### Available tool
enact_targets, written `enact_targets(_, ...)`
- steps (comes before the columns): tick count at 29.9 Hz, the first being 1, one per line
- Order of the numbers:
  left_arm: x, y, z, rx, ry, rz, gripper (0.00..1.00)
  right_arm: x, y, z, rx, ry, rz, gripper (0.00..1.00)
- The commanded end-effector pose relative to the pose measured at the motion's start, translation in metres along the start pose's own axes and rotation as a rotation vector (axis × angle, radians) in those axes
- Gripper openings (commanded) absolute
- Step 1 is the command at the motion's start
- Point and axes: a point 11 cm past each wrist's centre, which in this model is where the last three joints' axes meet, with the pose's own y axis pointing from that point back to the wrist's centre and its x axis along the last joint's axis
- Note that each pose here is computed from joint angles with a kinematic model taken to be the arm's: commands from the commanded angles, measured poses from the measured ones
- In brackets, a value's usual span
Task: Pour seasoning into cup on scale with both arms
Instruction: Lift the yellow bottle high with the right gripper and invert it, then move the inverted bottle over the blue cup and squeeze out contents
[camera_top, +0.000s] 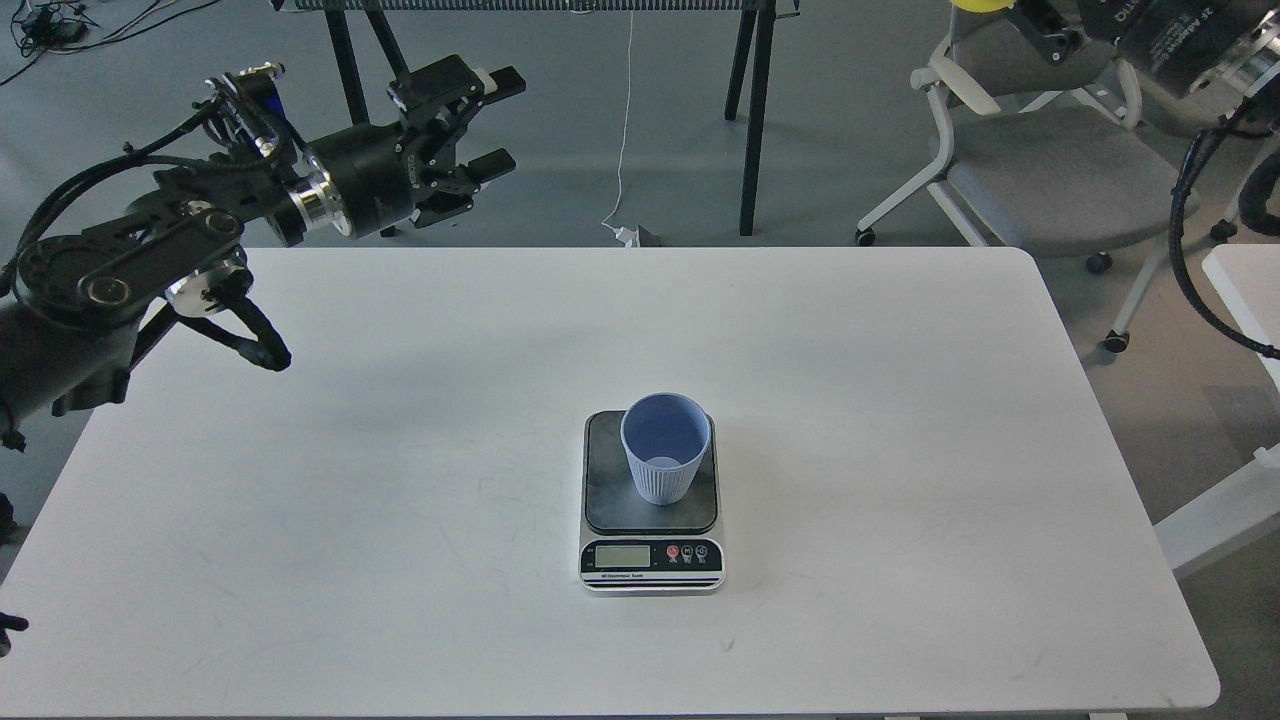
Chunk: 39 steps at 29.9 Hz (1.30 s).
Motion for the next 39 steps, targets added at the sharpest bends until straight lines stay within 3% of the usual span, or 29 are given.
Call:
enact_targets(1,-0.002,0.001,-0.005,0.006,0.009,-0.001,0.99,-0.013,-0.016,-0.010,-0.083,0.232,-0.083,0.05)
enact_targets(9,-0.004,0.003,-0.010,0.014,0.017,-0.001,1.00,-0.080,-0.064,0.023,-0.213,0.482,-0.321,0.05)
enact_targets(20,-0.004,0.006,-0.014,0.023,0.021,0.004,1.00,-0.131,-0.086,0.059,-0.299,0.670,-0.496,0.05)
enact_targets(39,-0.004,0.010,-0.020,0.033,0.029,0.008,1.00,-0.176,-0.110,0.105,-0.338,0.693,-0.556,0.05)
